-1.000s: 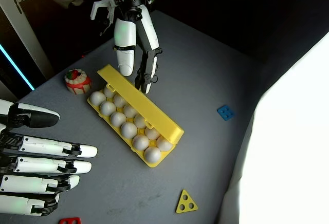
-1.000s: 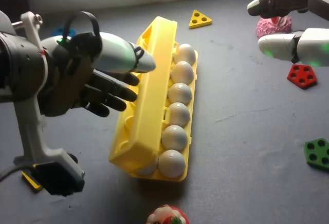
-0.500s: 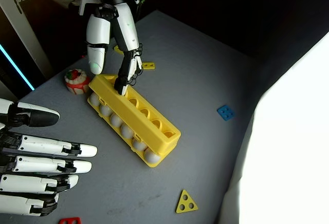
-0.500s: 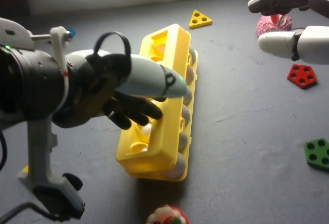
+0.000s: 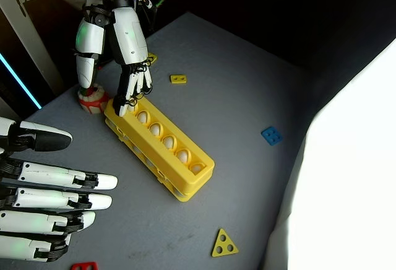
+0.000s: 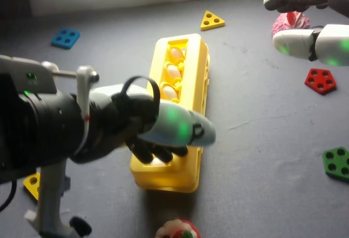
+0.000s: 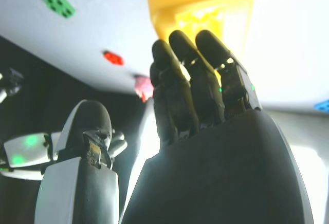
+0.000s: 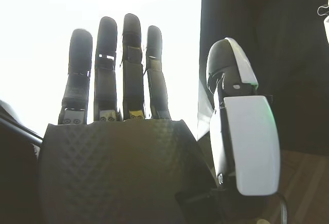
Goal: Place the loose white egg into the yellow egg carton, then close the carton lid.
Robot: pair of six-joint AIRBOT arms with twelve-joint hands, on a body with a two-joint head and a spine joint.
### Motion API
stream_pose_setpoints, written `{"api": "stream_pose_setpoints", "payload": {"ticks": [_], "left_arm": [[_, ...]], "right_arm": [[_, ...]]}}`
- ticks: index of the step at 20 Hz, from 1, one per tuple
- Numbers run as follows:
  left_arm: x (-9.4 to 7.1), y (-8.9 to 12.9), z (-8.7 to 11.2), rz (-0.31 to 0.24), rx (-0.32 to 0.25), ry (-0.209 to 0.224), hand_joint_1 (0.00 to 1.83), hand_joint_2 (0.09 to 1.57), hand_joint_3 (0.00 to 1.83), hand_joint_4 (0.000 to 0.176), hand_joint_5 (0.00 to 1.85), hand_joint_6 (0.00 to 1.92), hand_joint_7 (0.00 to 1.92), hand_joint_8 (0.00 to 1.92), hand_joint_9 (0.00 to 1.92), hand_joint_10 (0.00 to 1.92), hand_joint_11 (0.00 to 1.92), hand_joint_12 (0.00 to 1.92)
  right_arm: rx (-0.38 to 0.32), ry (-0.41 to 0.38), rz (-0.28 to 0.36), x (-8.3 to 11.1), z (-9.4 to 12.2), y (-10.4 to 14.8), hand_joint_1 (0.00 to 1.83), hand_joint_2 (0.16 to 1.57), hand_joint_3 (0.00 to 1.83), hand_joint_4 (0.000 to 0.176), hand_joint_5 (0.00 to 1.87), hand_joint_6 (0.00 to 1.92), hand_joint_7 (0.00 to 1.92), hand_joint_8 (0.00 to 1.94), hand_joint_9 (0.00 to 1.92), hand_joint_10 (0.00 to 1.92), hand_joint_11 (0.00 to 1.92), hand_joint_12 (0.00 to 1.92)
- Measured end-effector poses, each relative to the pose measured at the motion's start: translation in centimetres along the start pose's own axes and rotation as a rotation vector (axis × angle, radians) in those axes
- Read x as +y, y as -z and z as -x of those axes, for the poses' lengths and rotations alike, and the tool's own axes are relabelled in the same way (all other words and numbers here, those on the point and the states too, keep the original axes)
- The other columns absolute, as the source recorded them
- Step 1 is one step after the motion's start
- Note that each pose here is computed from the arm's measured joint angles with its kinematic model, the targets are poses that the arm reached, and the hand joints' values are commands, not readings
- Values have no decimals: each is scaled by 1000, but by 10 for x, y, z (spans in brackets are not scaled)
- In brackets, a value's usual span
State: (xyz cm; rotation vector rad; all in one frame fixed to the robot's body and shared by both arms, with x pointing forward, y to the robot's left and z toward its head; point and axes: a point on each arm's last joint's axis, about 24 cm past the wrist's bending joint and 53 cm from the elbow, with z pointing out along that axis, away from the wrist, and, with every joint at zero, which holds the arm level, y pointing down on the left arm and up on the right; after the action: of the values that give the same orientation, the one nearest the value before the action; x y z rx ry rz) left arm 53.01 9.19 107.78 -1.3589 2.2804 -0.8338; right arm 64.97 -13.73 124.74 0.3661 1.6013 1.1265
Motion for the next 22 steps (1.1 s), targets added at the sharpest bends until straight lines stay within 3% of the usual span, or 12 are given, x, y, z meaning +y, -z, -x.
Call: {"api": "stream_pose_setpoints", "payload": {"ticks": [4, 11, 13, 19, 20, 22], "left_arm": [[11, -4, -4, 17, 11, -18, 467, 1265, 1, 0, 520, 13, 647, 0, 347, 815, 0, 1530], [5, -6, -3, -12, 15, -27, 437, 1273, 4, 0, 513, 9, 643, 0, 332, 811, 0, 1500], [-4, -5, 0, -33, 8, -26, 474, 1256, 0, 0, 534, 16, 666, 9, 362, 811, 0, 1526], [-48, 0, 25, -149, -58, -69, 472, 1265, 2, 0, 514, 6, 645, 0, 350, 807, 0, 1527], [-56, 0, 32, -173, -74, -92, 471, 1266, 2, 0, 514, 6, 644, 0, 350, 808, 0, 1527], [-71, -1, 46, -199, -102, -189, 496, 1258, 0, 0, 521, 7, 656, 8, 372, 788, 14, 1511]], "right_arm": [[0, 3, 2, 0, 0, 0, 465, 1245, 8, 0, 398, 406, 576, 0, 214, 971, 0, 1714], [1, 6, 5, 1, -1, 0, 531, 1231, 0, 0, 410, 415, 595, 8, 208, 978, 0, 1716], [2, 5, 4, 1, -1, 0, 473, 1242, 0, 0, 342, 513, 594, 5, 219, 1015, 0, 1750], [3, 5, 6, 2, -2, 0, 475, 1233, 0, 0, 381, 516, 627, 16, 270, 1008, 0, 1758], [5, 5, 6, 2, -2, 0, 475, 1232, 0, 0, 382, 515, 627, 16, 271, 1008, 0, 1758], [4, 5, 6, 2, -2, 0, 468, 1234, 0, 0, 385, 519, 632, 18, 266, 1005, 0, 1752]]}}
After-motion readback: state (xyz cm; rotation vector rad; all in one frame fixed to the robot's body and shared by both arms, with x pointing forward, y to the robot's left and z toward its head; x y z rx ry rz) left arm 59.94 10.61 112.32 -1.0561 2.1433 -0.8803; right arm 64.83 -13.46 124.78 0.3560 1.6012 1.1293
